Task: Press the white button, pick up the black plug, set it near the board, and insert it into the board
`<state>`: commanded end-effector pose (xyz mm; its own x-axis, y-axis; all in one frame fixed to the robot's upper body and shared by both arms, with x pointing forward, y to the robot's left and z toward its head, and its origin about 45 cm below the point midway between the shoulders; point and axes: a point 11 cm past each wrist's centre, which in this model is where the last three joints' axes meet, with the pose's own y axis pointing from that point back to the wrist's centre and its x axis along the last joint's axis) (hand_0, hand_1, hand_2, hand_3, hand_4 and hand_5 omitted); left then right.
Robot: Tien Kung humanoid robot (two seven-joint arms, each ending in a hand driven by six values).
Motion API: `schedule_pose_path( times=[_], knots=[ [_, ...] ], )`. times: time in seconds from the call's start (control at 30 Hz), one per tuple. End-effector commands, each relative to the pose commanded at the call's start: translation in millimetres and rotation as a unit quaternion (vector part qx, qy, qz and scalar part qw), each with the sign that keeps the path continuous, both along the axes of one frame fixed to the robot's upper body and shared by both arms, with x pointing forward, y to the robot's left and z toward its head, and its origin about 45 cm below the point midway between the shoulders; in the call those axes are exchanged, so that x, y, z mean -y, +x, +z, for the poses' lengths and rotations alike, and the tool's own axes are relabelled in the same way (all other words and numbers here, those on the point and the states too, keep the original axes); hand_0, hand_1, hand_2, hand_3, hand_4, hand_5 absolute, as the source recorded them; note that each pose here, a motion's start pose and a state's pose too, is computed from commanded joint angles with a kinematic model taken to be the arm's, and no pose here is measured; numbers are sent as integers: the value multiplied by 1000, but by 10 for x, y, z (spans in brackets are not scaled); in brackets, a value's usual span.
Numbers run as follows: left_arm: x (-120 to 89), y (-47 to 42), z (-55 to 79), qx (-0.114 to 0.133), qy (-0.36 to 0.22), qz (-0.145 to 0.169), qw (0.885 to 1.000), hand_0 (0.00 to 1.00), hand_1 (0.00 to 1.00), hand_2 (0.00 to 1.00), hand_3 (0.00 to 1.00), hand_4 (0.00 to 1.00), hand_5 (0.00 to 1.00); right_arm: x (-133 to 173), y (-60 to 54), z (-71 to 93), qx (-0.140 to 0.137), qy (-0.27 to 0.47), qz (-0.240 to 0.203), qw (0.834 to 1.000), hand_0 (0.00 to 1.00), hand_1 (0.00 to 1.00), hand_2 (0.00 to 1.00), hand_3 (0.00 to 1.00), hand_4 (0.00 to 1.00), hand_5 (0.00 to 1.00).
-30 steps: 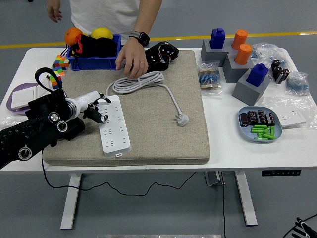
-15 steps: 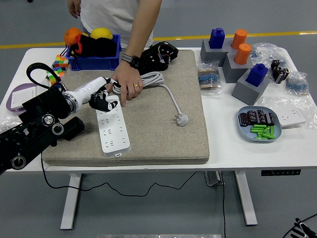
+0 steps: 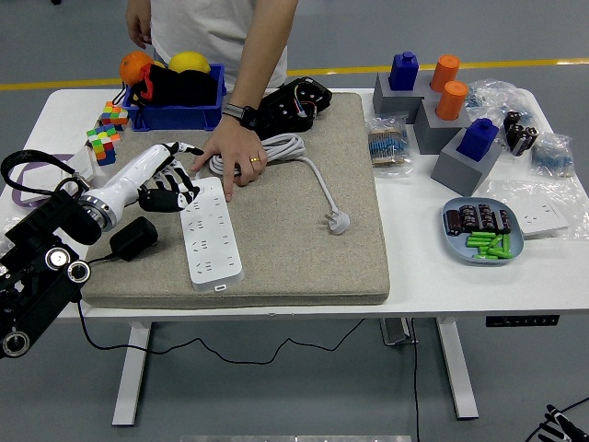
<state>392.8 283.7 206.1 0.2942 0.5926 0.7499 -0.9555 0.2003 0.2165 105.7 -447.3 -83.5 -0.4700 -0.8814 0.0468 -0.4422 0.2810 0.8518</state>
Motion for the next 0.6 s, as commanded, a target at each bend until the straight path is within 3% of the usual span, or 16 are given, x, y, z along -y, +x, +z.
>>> schedule_pose_path(
  times=[0.03,0.4,0.43,0.6],
  knots=[
    [-42,-16,-5,4,-2,4,1000,889,956,840,742,872,79,-1,-5,-1,-1,0,0,1000,714,694,677,623,740,478],
    [-412,-212,-159,-16,-17,50,999,897,962,852,708,925,114,-16,-29,-13,-2,2,1,1000,714,695,677,623,740,476],
    [-424,-220,-167,-17,-16,51,998,881,950,827,599,947,104,-16,-30,-13,-3,2,1,1000,714,694,677,623,741,478],
    [-515,-253,-231,-31,-11,65,997,881,950,827,599,947,104,-13,-37,-14,-4,1,2,1000,714,694,677,623,741,478]
  ],
)
